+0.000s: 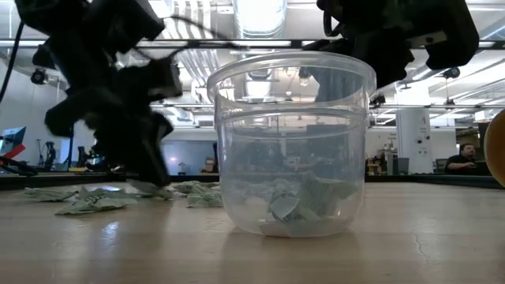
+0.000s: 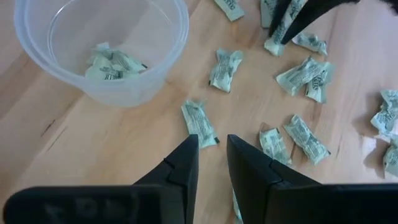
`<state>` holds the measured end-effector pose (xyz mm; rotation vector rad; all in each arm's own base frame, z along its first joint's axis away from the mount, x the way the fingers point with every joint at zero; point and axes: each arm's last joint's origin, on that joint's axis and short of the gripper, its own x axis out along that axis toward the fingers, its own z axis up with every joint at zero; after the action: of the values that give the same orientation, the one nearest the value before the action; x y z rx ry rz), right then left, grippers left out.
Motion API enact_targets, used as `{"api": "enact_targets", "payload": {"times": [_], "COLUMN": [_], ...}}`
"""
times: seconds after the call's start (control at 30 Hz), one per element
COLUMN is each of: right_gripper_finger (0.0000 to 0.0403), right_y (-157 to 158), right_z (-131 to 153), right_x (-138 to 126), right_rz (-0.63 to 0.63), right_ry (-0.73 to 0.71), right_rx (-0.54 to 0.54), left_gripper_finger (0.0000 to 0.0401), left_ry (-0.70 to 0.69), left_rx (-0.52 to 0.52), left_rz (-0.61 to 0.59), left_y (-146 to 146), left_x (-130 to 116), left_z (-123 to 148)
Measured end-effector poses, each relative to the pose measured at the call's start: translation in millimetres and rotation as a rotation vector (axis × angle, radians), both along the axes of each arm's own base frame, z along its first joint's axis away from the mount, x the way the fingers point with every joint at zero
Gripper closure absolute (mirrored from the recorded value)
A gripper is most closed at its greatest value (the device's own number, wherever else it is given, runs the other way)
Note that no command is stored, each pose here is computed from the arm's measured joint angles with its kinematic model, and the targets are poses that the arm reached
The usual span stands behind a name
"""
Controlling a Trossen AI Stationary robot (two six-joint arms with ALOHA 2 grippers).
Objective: Pick and place Stevia / Truvia into bins
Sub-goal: Put the stevia packet into the transparent bin
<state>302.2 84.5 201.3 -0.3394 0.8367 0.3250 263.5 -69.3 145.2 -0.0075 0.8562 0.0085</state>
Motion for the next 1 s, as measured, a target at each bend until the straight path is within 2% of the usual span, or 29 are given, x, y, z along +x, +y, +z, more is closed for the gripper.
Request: {"api": "enact_targets", "payload": {"times": [0.1,0.27,0.47,0.6,0.87,1.0], "right_gripper_finger": [0.0326,0.0329,0.0335,0.0331,0.0331,0.0336], "right_y": [-2.0,-5.1,-5.2,-5.3,-5.3,-5.3], "right_z": [-1.8,-4.1,-4.3,-4.5,-4.5,-4.5], "right_x": [-1.7,-4.3,-4.5,-4.7,-4.7,-4.6], "right_rz": [-0.016,-0.061,-0.067,-0.067,-0.069,-0.078], "right_ry": [0.025,0.053,0.057,0.06,0.059,0.06], "right_rx": [-0.016,-0.067,-0.065,-0.066,-0.064,-0.057], "left_gripper_finger": [0.0394,0.0393,0.0391,0.0368,0.029,0.0273], "left_ry": [-0.025,-0.034,0.038,0.044,0.047,0.048], "left_rx": [0.01,0.009,-0.005,-0.011,-0.022,-0.022], "left_rz": [-0.018,-0.012,0.029,0.035,0.048,0.048], "left_y": [-0.3,-0.1,1.4,1.1,1.3,1.4], "left_x": [1.1,0.9,-4.2,-5.0,-5.7,-6.0], "left_z": [6.5,8.8,0.9,-0.2,-1.1,-1.4]}}
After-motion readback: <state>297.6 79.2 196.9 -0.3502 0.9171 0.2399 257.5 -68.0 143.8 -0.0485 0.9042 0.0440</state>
